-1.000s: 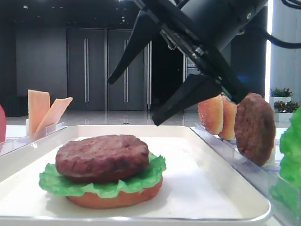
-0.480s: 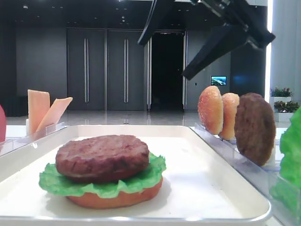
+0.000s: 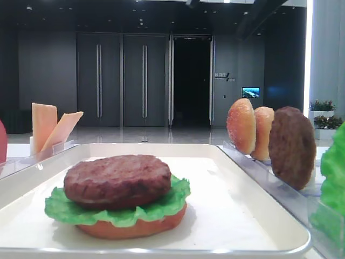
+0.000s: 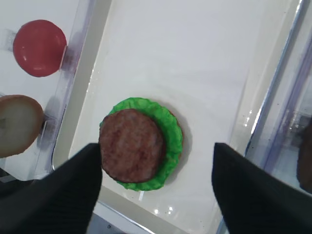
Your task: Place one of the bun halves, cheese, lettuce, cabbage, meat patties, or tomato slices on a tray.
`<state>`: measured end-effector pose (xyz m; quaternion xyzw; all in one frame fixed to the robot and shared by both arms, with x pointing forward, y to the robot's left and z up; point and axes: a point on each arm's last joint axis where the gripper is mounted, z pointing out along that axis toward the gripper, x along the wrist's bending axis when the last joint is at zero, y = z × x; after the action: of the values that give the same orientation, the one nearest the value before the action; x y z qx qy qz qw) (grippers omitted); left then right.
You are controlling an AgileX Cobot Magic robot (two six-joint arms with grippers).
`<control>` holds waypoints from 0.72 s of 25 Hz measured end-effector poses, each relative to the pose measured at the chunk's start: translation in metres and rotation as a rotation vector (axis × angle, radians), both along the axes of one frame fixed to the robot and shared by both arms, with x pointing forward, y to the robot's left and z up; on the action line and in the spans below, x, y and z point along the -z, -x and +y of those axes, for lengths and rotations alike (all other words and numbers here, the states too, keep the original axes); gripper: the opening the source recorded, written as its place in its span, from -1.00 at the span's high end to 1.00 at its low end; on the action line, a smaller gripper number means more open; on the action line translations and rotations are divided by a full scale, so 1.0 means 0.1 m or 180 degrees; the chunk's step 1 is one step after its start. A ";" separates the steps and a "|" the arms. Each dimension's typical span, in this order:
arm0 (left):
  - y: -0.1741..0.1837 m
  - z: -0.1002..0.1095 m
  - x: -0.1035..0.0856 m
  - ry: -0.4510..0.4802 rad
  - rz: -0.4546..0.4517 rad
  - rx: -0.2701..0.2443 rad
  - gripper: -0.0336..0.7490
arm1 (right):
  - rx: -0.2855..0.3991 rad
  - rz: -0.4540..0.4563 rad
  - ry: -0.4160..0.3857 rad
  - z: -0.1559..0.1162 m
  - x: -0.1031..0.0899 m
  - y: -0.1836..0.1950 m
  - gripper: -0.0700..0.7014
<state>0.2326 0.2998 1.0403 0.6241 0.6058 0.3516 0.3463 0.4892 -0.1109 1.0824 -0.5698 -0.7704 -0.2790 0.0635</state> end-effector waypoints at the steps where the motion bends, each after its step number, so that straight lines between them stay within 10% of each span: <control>1: 0.00 0.00 0.00 0.0000 0.0000 0.0000 -0.71 | 0.0006 -0.0001 0.0028 -0.03 -0.03 -0.02 -0.44; 18: 0.00 0.00 0.00 0.0000 0.0000 0.0000 -0.71 | 0.0789 0.0279 0.0744 -1.45 -0.12 -0.33 -0.44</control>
<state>0.2326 0.2998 1.0403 0.6241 0.6058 0.3516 0.3463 0.5223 -0.2564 1.0940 -0.6755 -0.7179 -0.1681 -0.0046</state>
